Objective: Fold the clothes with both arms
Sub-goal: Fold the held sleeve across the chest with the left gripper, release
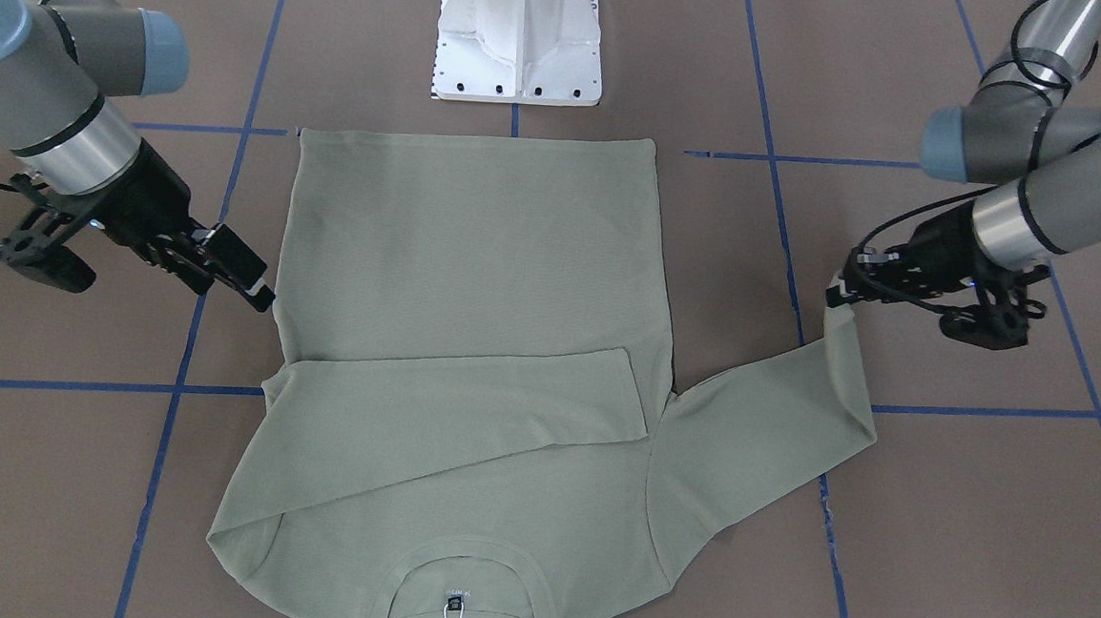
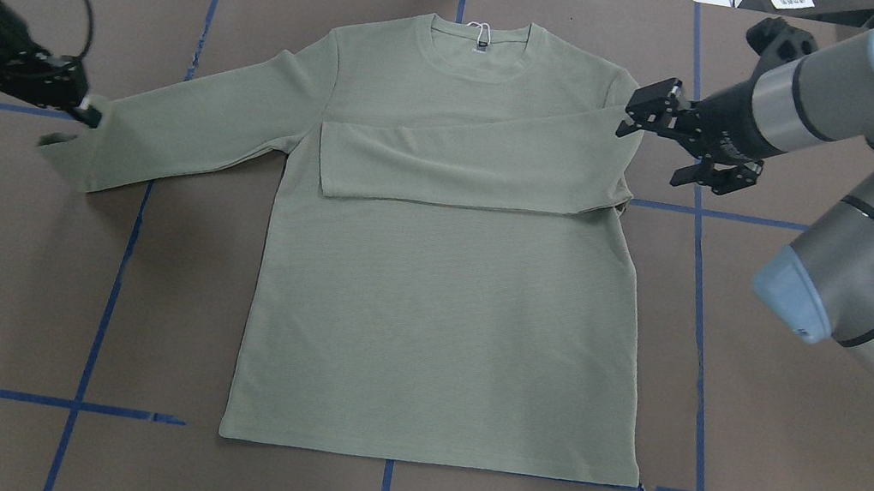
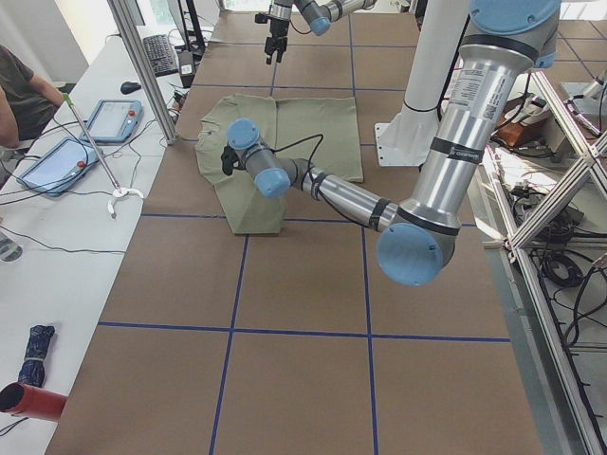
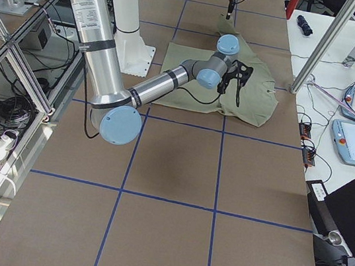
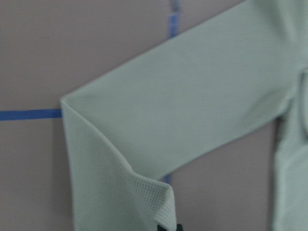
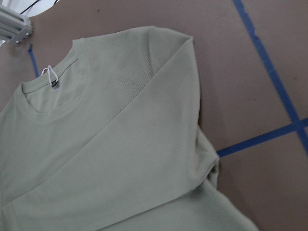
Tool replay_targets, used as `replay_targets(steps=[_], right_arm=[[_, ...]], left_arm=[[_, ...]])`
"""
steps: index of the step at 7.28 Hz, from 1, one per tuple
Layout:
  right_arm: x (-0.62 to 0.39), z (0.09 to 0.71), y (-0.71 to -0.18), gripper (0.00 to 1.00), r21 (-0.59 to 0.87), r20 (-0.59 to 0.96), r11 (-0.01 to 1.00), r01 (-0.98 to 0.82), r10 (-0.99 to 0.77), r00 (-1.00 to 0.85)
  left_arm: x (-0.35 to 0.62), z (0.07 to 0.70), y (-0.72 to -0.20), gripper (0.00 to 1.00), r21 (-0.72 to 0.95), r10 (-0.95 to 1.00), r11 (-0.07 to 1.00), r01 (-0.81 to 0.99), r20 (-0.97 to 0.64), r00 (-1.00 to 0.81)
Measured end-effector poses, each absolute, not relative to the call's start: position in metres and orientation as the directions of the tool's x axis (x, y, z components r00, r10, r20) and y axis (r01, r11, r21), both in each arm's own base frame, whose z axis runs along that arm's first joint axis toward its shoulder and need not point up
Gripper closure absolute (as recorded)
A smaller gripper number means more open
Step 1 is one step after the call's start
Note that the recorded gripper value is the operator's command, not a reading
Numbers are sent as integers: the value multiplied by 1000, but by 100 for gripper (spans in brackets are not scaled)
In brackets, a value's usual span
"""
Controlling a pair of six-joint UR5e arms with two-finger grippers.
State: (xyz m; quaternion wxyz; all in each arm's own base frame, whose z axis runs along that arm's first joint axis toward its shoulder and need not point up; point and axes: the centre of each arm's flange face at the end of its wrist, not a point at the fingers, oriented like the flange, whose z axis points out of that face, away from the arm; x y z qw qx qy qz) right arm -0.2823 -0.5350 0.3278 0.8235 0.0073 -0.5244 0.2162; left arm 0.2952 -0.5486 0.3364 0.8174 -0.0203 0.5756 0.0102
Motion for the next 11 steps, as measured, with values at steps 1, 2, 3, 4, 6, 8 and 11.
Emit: replay_targets(steps=[1,2,3,4,6,8,11], right_arm=[[-255,359,-537,0,-161,860,916,-368,313,403],[-228,389,-537,0,-100,850,928,-360,267,454],[-203,415,-536,0,-45,837,937,-347,225,499],[-184,433,-534,0,-10,826,942,-336,197,528],[-167,450,-534,0,14,814,945,-328,180,552],[-165,454,-533,0,16,811,945,-328,180,557],[-191,439,-520,0,-5,823,950,-312,181,538]], left_arm=[[355,260,-546,100,-37,-36,999,2,-950,310],[418,187,-544,100,-65,-81,996,64,-957,277],[479,120,-542,100,-99,-126,987,124,-964,233],[540,64,-533,94,-127,-161,975,180,-968,192],[633,8,-511,19,-151,-192,948,282,-973,125],[660,8,-508,10,-153,-191,939,307,-977,98],[590,31,-466,12,-169,-181,941,292,-983,14]])
